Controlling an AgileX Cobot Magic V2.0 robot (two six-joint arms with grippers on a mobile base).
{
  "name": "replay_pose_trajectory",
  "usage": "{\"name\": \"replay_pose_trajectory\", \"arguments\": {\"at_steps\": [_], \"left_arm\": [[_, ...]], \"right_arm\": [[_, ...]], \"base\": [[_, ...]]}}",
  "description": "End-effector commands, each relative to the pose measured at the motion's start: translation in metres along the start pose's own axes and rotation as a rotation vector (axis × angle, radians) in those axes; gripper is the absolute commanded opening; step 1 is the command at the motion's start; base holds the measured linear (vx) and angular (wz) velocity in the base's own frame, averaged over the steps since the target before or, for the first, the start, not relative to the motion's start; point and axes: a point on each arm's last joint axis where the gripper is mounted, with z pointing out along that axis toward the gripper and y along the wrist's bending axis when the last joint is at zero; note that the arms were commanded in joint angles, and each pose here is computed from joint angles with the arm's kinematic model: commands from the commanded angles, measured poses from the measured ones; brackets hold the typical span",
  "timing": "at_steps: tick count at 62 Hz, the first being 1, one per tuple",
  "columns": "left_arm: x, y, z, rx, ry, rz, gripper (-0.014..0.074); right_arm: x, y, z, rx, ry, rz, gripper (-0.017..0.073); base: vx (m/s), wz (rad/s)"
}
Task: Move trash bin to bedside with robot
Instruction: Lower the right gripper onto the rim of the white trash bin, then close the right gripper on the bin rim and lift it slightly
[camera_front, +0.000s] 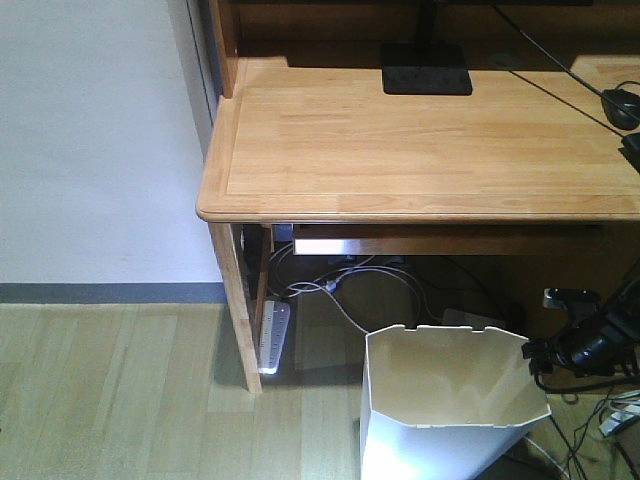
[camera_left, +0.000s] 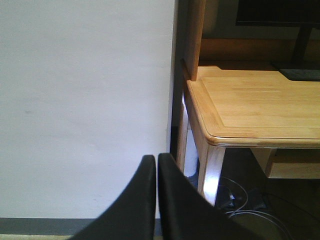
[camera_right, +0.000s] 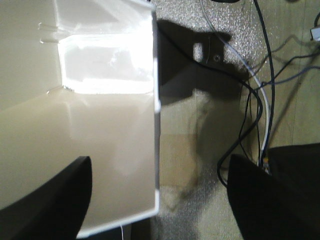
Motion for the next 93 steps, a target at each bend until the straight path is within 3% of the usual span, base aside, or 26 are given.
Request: {"name": "replay_pose_trajectory", "arguments": {"at_steps": [1, 18, 33, 48, 57, 63, 70, 81, 86, 93], "left_arm": [[0.003, 0.000, 0.002, 0.005, -0.050, -0.012, -0.0006], [0.003, 0.000, 0.002, 0.005, -0.050, -0.012, -0.0006], [0.003, 0.000, 0.002, 0.005, -0.050, -0.012, -0.0006], [0.003, 0.000, 0.002, 0.005, -0.050, -0.012, -0.0006], [0.003, 0.000, 0.002, 0.005, -0.050, -0.012, -0.0006], [0.003, 0.000, 0.002, 0.005, -0.050, -0.012, -0.0006], [0.003, 0.000, 0.002, 0.005, -0.050, -0.012, -0.0006], [0.003, 0.000, 0.002, 0.005, -0.050, -0.012, -0.0006], [0.003, 0.000, 0.002, 0.005, -0.050, -0.012, -0.0006], [0.003, 0.000, 0.002, 0.005, -0.050, -0.012, -0.0006]], "right_arm": [[-0.024, -0.009, -0.009, 0.021, -0.071, -0.006, 0.0541], [-0.044, -0.013, 0.019, -0.011, -0.074, -0.042, 0.0541], [-0.056, 0.005, 0.047, -0.038, -0.065, -0.090, 0.0541], [-0.059, 0.009, 0.067, -0.056, -0.056, -0.018, 0.0528], [-0.054, 0.009, 0.075, -0.059, -0.030, -0.018, 0.0483], [-0.052, 0.009, 0.077, -0.056, -0.025, -0.030, 0.0435], [-0.048, 0.011, 0.079, -0.070, -0.002, -0.032, 0.0316], [-0.046, 0.013, 0.079, -0.092, 0.024, -0.031, -0.0013], [-0.046, 0.015, 0.077, -0.112, 0.031, -0.028, -0.0015], [-0.046, 0.019, 0.073, -0.160, 0.038, -0.065, -0.0013]], "base": [[0.00, 0.00], [0.00, 0.00], [0.00, 0.00], [0.00, 0.00], [0.00, 0.00], [0.00, 0.00], [0.00, 0.00], [0.00, 0.00], [0.00, 0.00], [0.00, 0.00]]}}
